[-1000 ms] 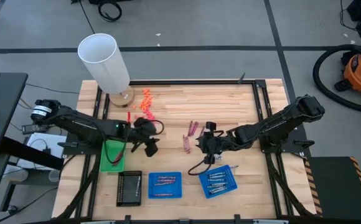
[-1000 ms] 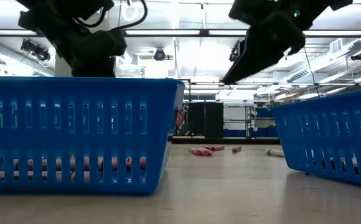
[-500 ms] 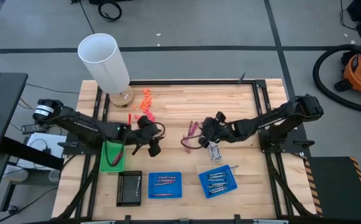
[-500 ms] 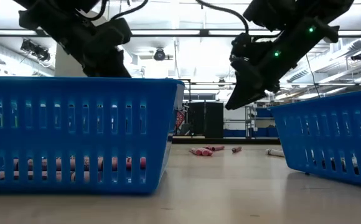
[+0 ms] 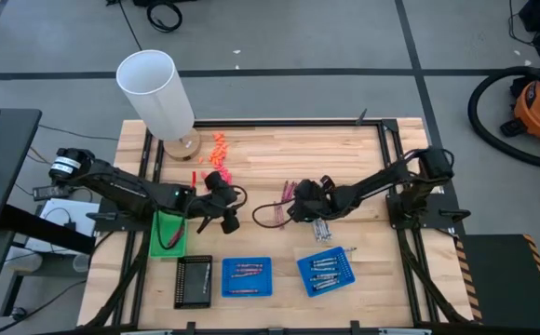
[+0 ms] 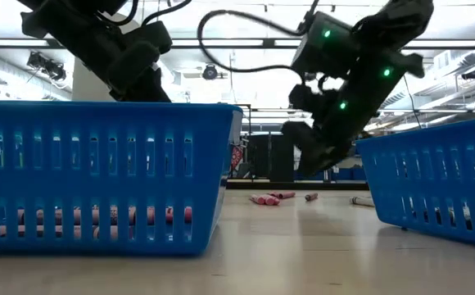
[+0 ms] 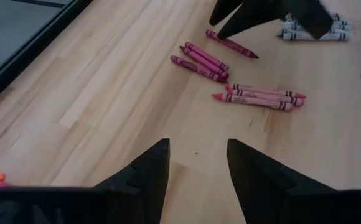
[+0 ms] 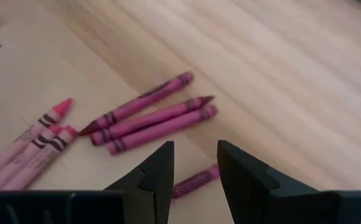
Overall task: Sort crayons
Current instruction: Put the red crayon into the green basket
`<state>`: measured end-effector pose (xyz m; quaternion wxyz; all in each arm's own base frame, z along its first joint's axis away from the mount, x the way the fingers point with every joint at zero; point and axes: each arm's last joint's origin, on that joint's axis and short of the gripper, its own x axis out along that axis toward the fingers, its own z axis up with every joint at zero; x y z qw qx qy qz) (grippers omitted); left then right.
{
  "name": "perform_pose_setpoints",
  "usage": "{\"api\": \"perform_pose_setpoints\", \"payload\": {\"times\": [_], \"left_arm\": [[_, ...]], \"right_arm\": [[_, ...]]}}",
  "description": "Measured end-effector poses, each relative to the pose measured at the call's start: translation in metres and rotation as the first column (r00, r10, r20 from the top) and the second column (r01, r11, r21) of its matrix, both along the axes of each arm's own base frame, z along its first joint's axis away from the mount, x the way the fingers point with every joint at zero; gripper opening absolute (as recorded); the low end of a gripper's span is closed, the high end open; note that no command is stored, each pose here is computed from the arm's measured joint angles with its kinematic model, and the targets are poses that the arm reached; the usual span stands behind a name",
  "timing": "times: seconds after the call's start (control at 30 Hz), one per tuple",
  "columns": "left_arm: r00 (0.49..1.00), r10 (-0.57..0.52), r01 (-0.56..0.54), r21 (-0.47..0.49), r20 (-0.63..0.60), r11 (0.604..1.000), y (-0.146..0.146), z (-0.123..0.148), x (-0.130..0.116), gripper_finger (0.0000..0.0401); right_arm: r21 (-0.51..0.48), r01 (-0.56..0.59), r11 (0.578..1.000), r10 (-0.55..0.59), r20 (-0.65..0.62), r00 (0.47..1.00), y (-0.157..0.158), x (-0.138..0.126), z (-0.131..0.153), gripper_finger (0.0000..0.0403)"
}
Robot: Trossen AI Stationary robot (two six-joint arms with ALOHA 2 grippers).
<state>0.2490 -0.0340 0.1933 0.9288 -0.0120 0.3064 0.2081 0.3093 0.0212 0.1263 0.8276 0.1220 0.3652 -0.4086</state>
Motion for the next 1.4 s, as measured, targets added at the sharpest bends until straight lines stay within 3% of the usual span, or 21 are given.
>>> {"api": "perform_pose_setpoints", "payload": {"times": [0.27,0.5,0.67,0.83,0.93,1.07,1.2,1.33,1.4], "left_arm": [[1.0,-0.003,0.003,0.004,-0.007,1.0,0.0,0.0,0.0,0.0172],[1.0,-0.006,0.007,0.009,-0.019,1.0,0.0,-0.001,-0.001,0.0172],[0.999,-0.01,0.01,0.009,-0.034,1.0,0.0,-0.002,-0.002,0.0172],[0.999,-0.009,0.009,0.008,-0.035,1.0,0.0,-0.002,-0.002,0.0172],[0.999,-0.007,0.007,0.007,-0.035,1.0,0.0,-0.002,-0.002,0.0172],[0.999,-0.007,0.007,0.006,-0.035,1.0,0.0,-0.002,-0.002,0.0172],[0.999,-0.005,0.005,0.004,-0.034,1.0,0.0,-0.002,-0.002,0.0172],[0.999,-0.011,0.011,-0.004,-0.035,1.0,0.0,-0.002,-0.002,0.0172],[0.999,-0.015,0.015,-0.008,-0.036,1.0,-0.001,-0.003,-0.002,0.0172]], "right_arm": [[0.06,0.09,0.994,-0.088,-0.026,0.996,0.001,0.002,-0.024,0.0132],[0.068,0.083,0.994,-0.081,-0.033,0.996,0.002,0.003,-0.025,0.0129],[0.066,-0.029,0.997,0.035,-0.09,0.995,0.003,-0.001,-0.014,0.0127],[0.059,-0.204,0.977,0.209,-0.085,0.974,0.001,-0.004,0.019,0.0127],[0.041,-0.346,0.937,0.349,-0.106,0.931,0.002,-0.006,0.037,0.0127],[0.07,-0.558,0.827,0.562,-0.143,0.814,0.006,-0.01,0.048,0.0127],[0.118,-0.677,0.727,0.687,-0.155,0.71,0.009,-0.012,0.048,0.0127],[0.155,-0.7,0.697,0.717,-0.19,0.671,0.008,-0.02,0.036,0.0127],[0.163,-0.675,0.719,0.694,-0.219,0.686,0.004,-0.026,0.028,0.0127]]}}
